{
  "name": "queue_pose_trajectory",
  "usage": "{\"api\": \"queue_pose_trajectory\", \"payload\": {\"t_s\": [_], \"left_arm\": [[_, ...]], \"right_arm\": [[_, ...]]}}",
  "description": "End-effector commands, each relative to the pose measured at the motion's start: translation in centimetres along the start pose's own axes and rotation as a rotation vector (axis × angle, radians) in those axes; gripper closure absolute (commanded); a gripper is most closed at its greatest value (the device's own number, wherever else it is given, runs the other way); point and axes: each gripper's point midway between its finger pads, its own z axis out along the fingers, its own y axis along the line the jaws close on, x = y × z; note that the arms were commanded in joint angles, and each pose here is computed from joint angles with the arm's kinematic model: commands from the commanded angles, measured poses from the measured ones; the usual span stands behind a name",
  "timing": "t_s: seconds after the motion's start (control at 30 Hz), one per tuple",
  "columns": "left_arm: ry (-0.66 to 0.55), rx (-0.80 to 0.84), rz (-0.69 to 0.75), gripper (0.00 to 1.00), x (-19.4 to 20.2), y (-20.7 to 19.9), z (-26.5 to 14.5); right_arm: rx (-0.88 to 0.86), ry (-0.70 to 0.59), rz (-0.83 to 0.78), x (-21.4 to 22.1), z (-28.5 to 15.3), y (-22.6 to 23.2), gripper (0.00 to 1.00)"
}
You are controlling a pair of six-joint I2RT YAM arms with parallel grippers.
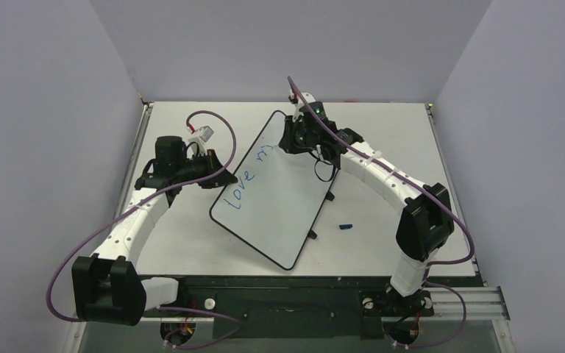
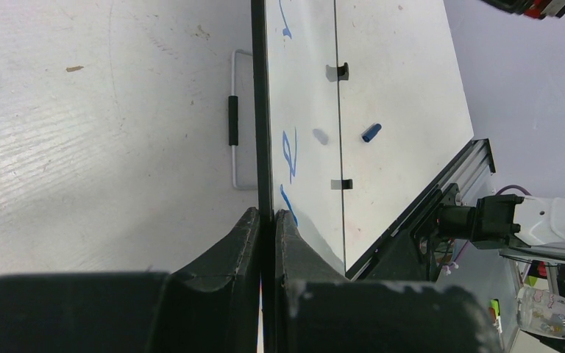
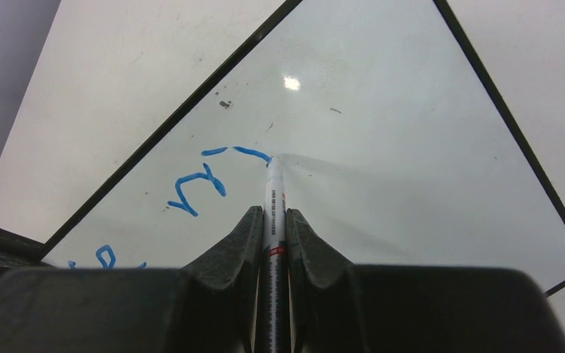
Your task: Write a sentence on the whiteboard
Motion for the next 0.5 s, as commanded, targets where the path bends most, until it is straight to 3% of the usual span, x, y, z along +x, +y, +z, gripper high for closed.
{"api": "queue_pose_trajectory", "payload": {"t_s": [0.0, 0.47], "left_arm": [[-0.057, 0.061, 0.145, 1.00, -2.0, -2.2, -0.5], [-0.053, 0.059, 0.143, 1.00, -2.0, -2.0, -0.4]], "right_arm": [[-0.031, -0.116, 0.022, -4.9, -2.0, 0.3, 1.00], [-0.064, -0.115, 0.053, -6.1, -0.7, 0.0, 1.00]]}}
